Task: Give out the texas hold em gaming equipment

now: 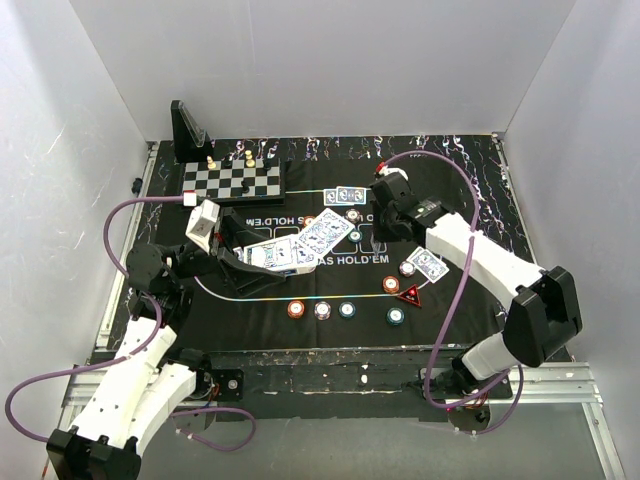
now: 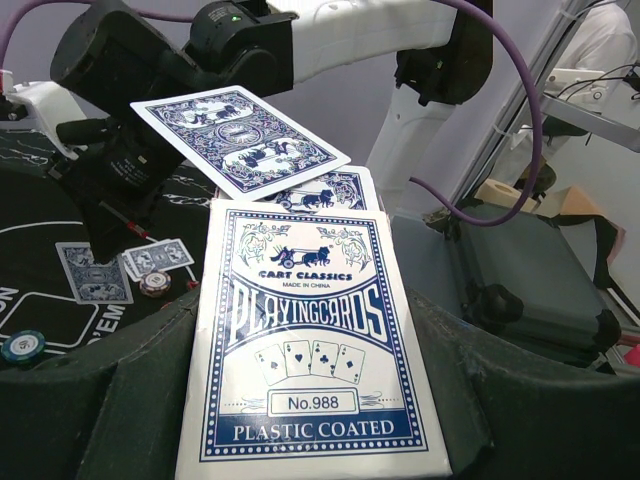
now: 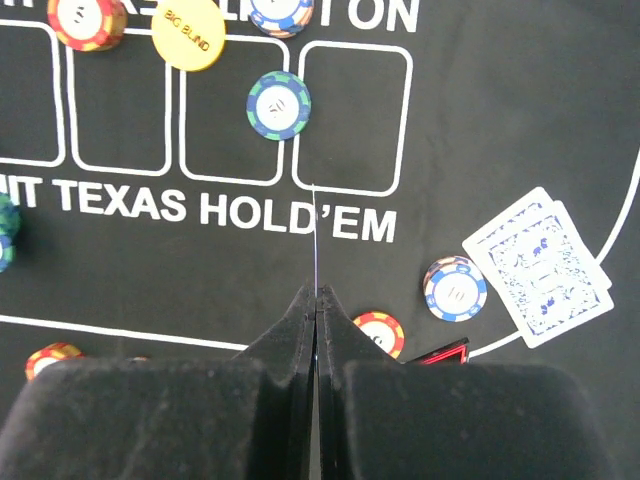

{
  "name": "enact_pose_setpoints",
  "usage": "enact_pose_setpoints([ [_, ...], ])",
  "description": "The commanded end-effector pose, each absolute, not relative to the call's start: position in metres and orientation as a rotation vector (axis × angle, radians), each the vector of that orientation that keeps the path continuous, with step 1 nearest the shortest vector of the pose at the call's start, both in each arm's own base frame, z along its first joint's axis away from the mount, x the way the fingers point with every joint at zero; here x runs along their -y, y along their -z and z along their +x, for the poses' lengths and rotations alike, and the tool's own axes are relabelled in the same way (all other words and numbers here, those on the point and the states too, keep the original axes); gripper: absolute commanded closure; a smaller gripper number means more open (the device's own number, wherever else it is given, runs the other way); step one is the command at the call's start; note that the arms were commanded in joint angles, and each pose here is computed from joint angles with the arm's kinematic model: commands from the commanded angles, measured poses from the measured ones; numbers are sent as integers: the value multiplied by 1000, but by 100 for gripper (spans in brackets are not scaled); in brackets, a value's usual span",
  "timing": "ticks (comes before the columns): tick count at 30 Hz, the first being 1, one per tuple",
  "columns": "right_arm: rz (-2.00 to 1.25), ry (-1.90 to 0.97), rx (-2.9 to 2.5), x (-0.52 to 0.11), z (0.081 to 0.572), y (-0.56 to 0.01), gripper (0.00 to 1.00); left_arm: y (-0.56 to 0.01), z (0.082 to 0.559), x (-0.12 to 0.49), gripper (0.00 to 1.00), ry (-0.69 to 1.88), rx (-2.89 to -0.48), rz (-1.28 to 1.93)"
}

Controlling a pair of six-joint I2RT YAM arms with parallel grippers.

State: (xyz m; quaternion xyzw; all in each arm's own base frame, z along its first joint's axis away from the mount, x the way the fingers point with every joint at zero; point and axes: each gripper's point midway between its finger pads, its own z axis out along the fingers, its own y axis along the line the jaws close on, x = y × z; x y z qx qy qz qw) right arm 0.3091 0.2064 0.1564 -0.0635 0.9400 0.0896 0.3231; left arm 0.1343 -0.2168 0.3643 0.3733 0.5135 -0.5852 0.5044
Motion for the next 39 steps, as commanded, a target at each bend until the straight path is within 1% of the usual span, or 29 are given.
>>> enact_pose_setpoints([
  [1,-145,-118,-2358,-211,319,-165,99,-381,130,214,100,1381,-1199,913],
  [7,-308,-2,-2367,-255,318,-150,99,-384,128,214,100,1375,-1199,914],
  [11,-352,32,-2363,-275,316,-136,99,-386,127,213,100,1371,-1203,910],
  [16,-336,63,-2356,-285,311,-123,99,-389,125,212,100,1365,-1199,912],
  [24,-408,113,-2347,-307,308,-107,99,-391,125,213,100,1379,-1194,904],
  [39,-566,182,-2444,-362,301,-46,99,-394,122,212,100,1373,-1185,903],
])
